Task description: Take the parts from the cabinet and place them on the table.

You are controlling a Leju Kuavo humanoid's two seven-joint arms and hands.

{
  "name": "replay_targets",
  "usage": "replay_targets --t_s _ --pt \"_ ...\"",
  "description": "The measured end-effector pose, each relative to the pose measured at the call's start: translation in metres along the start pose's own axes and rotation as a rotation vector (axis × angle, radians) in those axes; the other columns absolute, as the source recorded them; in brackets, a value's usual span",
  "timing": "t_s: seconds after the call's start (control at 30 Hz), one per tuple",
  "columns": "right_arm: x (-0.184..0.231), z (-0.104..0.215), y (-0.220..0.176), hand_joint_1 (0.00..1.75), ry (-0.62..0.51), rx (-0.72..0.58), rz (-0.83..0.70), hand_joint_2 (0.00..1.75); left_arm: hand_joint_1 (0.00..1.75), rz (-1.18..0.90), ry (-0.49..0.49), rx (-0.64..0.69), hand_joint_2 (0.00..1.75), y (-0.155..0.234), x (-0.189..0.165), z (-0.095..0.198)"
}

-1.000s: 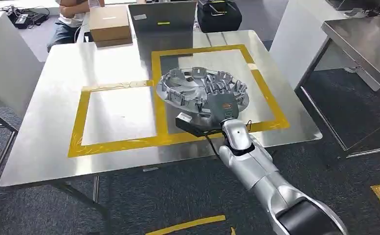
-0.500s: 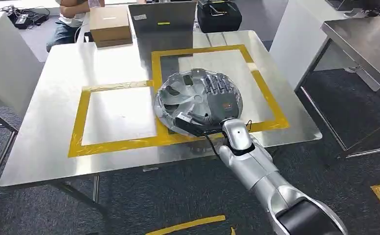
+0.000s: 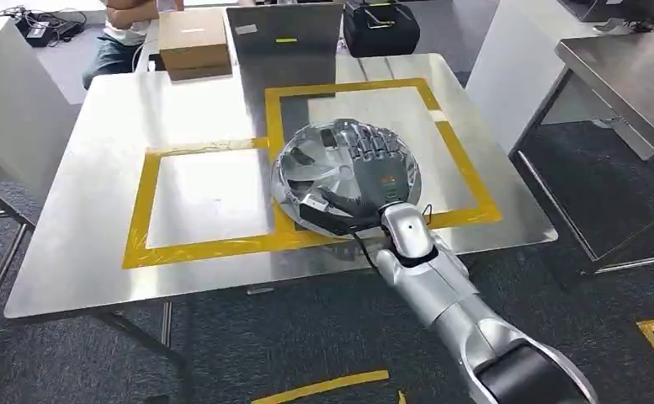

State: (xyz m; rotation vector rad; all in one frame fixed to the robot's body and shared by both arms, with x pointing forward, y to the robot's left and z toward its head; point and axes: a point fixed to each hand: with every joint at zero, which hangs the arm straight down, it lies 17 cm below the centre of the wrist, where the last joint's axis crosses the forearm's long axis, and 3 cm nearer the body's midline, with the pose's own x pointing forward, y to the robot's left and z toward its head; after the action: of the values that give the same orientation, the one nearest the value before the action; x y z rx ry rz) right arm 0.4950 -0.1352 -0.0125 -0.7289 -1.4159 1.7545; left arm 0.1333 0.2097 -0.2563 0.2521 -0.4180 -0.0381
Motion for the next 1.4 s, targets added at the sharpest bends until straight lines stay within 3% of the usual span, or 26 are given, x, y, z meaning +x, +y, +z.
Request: replay_targets --t_s 0.93,1.4 --pt "0.006 -0.002 -0.001 0.0 -0.013 -0.001 -0.014 0.0 0.0 0.004 -0.013 0.008 0.0 -0.003 0.003 0.002" --pt "0.021 0.004 0.016 0.0 -0.009 0.009 -0.057 0.0 0.0 -0.027 0.041 0.028 0.0 0.007 -0.016 0.001"
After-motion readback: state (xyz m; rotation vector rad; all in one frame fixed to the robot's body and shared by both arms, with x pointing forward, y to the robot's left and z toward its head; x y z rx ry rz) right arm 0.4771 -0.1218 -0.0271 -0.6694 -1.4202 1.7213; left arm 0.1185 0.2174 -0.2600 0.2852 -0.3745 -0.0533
